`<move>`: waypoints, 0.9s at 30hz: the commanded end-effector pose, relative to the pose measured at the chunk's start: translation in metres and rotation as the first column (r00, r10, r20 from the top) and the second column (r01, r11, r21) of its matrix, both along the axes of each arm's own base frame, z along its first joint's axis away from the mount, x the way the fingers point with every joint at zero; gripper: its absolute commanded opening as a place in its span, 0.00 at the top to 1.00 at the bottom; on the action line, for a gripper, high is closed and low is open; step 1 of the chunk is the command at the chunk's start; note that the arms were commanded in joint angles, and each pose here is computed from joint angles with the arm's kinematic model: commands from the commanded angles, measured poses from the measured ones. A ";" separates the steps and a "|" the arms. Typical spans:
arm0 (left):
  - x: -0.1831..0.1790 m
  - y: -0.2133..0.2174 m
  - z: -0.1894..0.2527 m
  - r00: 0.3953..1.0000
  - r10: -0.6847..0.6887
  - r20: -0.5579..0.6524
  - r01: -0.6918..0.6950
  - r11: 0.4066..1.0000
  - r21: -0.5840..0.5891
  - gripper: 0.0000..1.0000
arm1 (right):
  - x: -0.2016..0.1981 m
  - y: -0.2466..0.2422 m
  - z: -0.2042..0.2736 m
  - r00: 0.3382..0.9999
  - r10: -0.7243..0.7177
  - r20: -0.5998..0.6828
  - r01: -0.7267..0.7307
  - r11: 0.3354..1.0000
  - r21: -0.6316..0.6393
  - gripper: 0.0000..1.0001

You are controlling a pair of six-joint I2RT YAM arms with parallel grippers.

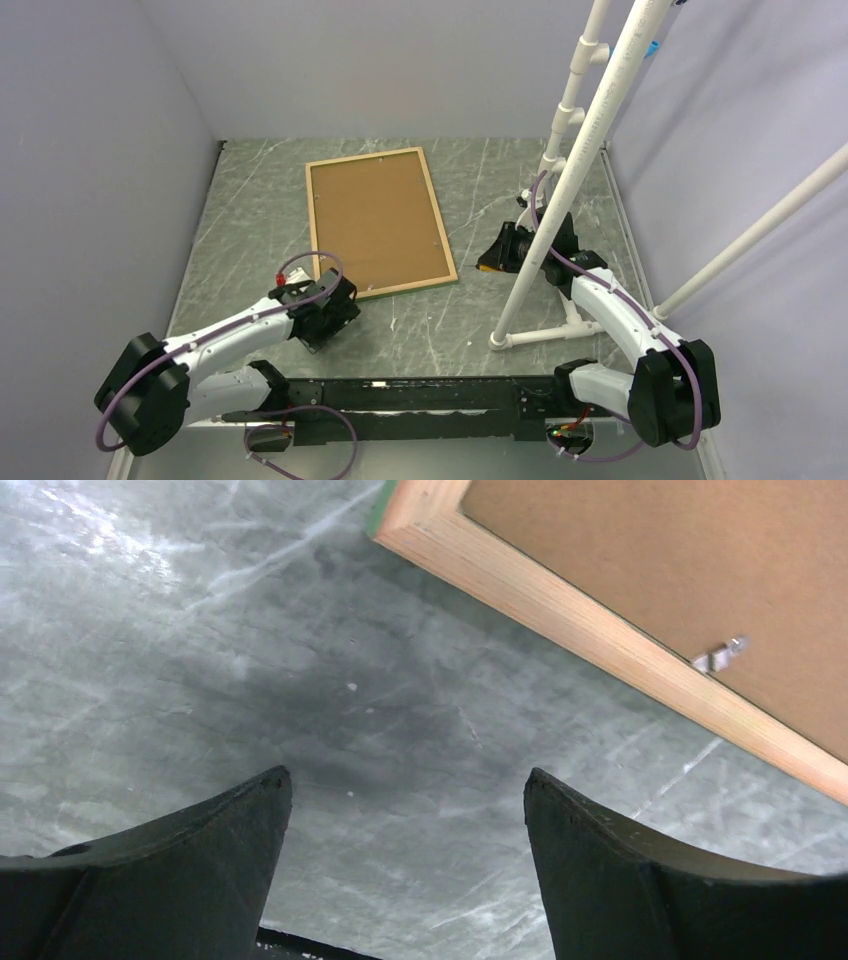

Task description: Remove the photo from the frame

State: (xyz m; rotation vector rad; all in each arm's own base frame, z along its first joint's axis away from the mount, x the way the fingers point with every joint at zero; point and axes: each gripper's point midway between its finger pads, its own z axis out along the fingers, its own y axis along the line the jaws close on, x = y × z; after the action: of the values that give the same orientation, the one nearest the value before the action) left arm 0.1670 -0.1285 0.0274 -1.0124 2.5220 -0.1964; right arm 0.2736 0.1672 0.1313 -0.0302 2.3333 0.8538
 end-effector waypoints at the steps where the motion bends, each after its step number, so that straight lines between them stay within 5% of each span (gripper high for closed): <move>1: -0.004 -0.006 -0.011 0.997 0.041 -0.071 -0.042 0.999 -0.012 0.10 | 0.008 0.004 0.010 0.998 0.012 0.058 -0.013 1.000 0.016 1.00; 12: 0.036 -0.039 0.020 0.998 0.046 0.041 -0.041 0.993 -0.111 0.07 | 0.007 0.002 0.011 0.998 0.005 0.063 -0.006 1.000 0.008 1.00; 19: 0.067 -0.052 0.036 0.968 0.250 -0.035 -0.250 0.935 -0.252 0.02 | 0.008 0.002 0.015 0.997 0.002 0.075 -0.002 1.000 0.010 1.00; 27: 0.087 -0.081 0.005 0.904 0.361 -0.230 -0.425 0.823 -0.377 0.27 | 0.007 0.000 0.017 0.996 0.000 0.087 0.000 1.000 0.007 1.00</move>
State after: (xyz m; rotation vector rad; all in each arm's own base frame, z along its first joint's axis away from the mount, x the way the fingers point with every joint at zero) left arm 0.2398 -0.1820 0.0321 -1.5924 2.3933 -0.4175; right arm 0.2743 0.1671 0.1319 -0.0301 2.3290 0.8517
